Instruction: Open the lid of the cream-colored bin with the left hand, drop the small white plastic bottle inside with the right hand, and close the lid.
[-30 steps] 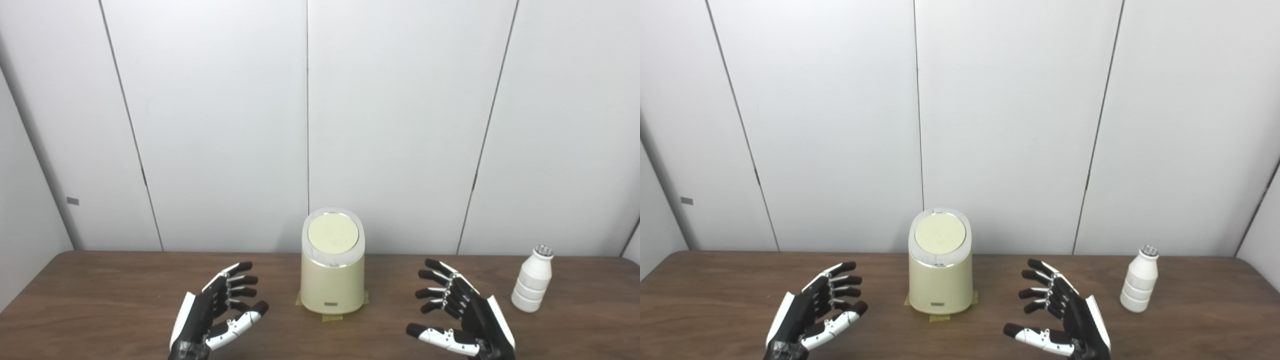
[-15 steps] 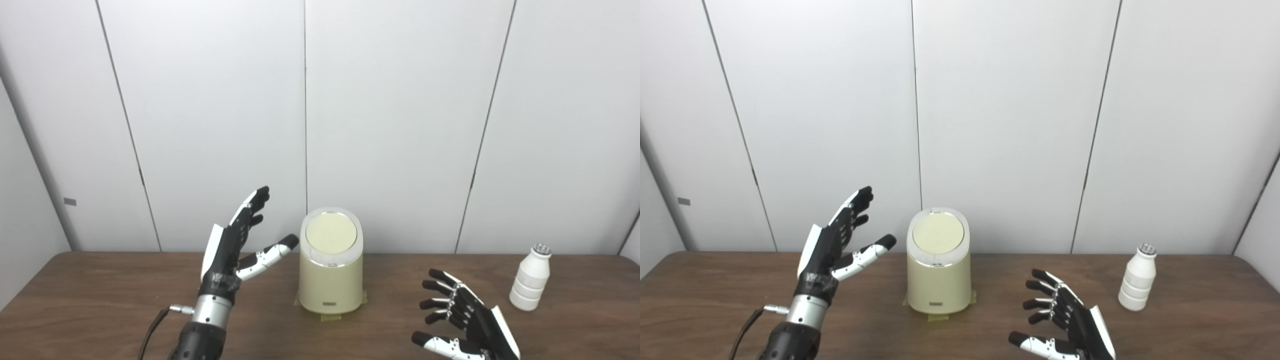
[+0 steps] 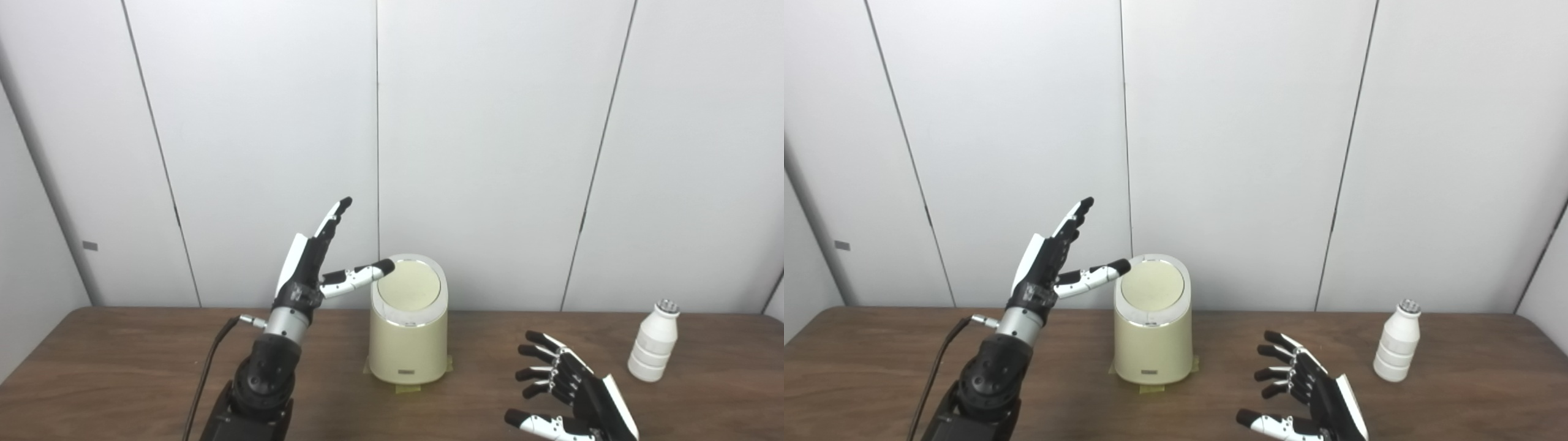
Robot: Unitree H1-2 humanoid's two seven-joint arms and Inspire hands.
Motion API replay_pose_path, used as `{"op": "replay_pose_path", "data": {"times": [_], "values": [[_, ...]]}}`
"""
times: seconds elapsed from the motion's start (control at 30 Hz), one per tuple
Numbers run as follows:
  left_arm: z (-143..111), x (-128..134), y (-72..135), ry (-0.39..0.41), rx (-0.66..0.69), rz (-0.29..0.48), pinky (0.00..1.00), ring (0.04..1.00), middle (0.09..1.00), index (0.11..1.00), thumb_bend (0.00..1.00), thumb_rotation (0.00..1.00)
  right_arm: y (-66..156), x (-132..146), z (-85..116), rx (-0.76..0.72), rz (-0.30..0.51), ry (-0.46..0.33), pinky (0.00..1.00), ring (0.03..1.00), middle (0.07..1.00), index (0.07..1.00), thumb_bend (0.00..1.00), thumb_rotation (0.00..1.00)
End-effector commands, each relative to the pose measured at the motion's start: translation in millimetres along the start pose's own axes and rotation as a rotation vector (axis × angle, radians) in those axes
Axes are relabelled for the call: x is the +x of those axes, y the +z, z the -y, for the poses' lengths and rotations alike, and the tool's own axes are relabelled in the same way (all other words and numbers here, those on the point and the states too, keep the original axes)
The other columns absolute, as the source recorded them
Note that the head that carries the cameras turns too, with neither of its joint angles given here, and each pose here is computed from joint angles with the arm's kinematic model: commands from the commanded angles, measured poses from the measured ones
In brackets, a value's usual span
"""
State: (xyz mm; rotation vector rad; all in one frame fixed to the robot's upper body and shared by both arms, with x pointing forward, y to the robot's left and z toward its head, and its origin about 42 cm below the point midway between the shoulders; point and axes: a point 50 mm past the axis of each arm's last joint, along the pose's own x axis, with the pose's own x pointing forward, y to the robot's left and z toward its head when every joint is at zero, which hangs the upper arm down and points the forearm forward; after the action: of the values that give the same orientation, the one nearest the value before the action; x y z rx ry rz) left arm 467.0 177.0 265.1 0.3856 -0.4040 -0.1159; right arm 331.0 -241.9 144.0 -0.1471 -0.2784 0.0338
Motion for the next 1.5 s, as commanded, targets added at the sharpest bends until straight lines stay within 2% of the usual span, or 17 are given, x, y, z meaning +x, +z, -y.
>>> {"op": "replay_pose_path", "data": {"times": [0.0, 0.23, 0.43, 0.63, 0.87, 1.13, 1.2, 1.33, 1.47], "values": [[-5, 19, 24, 0.031, 0.046, 0.087, 1.0, 1.0, 1.0, 1.0, 0.85, 0.32, 19, 11, 1, 0.008, 0.094, -0.007, 0.5, 0.614, 0.757, 0.792, 0.73, 0.16], [3, 32, 20, 0.029, 0.148, 0.079, 1.0, 1.0, 1.0, 1.0, 0.89, 0.35, 20, 12, -1, 0.015, 0.106, -0.012, 0.49, 0.61, 0.758, 0.8, 0.73, 0.15], [10, 37, 16, 0.015, 0.181, 0.032, 0.92, 1.0, 1.0, 1.0, 0.88, 0.31, 24, 13, -4, 0.025, 0.121, -0.016, 0.48, 0.606, 0.756, 0.8, 0.71, 0.13], [16, 40, 16, -0.001, 0.183, 0.022, 0.88, 1.0, 1.0, 1.0, 0.9, 0.25, 28, 12, -7, 0.032, 0.109, -0.01, 0.5, 0.626, 0.758, 0.796, 0.73, 0.15], [26, 42, 15, -0.011, 0.186, 0.022, 0.9, 1.0, 1.0, 1.0, 0.85, 0.17, 31, 11, -10, 0.035, 0.11, -0.002, 0.48, 0.615, 0.757, 0.791, 0.75, 0.17], [31, 43, 13, -0.026, 0.265, 0.02, 0.88, 0.995, 1.0, 1.0, 0.83, 0.14, 31, 12, -15, 0.035, 0.11, 0.001, 0.48, 0.615, 0.759, 0.797, 0.75, 0.18], [32, 43, 10, -0.029, 0.271, 0.013, 0.91, 0.999, 1.0, 1.0, 0.83, 0.14, 32, 12, -17, 0.031, 0.114, 0.005, 0.49, 0.615, 0.754, 0.797, 0.74, 0.17], [34, 43, 4, -0.03, 0.279, -0.009, 0.89, 0.994, 1.0, 1.0, 0.81, 0.11, 34, 12, -20, 0.026, 0.127, 0.015, 0.47, 0.601, 0.753, 0.791, 0.72, 0.13], [34, 43, -1, -0.028, 0.322, -0.028, 0.85, 0.998, 1.0, 1.0, 0.76, 0.1, 35, 12, -22, 0.028, 0.121, 0.012, 0.46, 0.602, 0.762, 0.788, 0.73, 0.15]]}}
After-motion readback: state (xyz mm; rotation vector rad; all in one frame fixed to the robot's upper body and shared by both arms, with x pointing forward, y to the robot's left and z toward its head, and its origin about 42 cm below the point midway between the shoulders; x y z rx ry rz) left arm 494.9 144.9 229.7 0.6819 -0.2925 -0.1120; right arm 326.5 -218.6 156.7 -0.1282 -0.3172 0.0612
